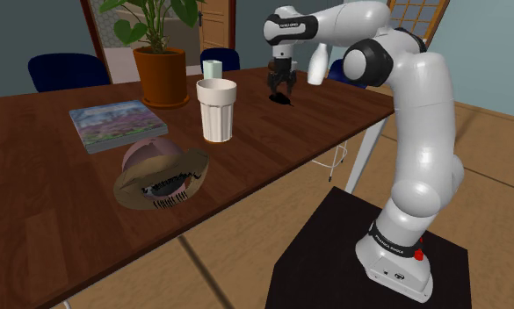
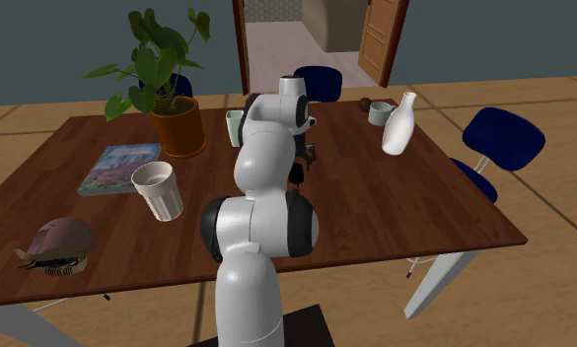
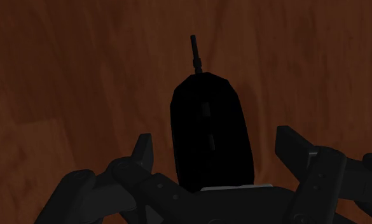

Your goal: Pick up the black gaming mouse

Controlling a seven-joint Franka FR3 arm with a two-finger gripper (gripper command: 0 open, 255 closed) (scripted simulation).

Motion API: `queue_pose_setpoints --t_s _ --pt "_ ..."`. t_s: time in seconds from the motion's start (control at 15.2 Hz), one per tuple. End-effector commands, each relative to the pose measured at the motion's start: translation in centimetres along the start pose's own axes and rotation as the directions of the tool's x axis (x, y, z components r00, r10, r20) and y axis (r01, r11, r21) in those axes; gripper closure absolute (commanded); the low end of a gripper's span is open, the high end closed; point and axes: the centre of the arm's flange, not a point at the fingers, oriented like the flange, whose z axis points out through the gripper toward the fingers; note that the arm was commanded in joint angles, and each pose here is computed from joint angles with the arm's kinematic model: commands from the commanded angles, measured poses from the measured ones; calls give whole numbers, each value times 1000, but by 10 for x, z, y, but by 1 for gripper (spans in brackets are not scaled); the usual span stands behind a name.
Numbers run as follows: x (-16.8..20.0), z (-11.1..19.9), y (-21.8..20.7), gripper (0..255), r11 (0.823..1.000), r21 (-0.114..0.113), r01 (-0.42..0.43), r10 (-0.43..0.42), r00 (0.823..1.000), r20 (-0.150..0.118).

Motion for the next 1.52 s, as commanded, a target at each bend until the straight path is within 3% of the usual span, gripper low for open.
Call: queue_pose_setpoints --t_s 0.0,0.26,0.33,0.92,1.45 --pt "3 11 0 0 1000 0 0 0 1000 0" --pt "4 24 -1 0 1000 0 0 0 1000 0" --pt "4 24 0 255 1000 0 0 0 1000 0" --pt "4 24 -1 255 1000 0 0 0 1000 0" --pt "0 -18 2 255 1000 0 0 0 1000 0"
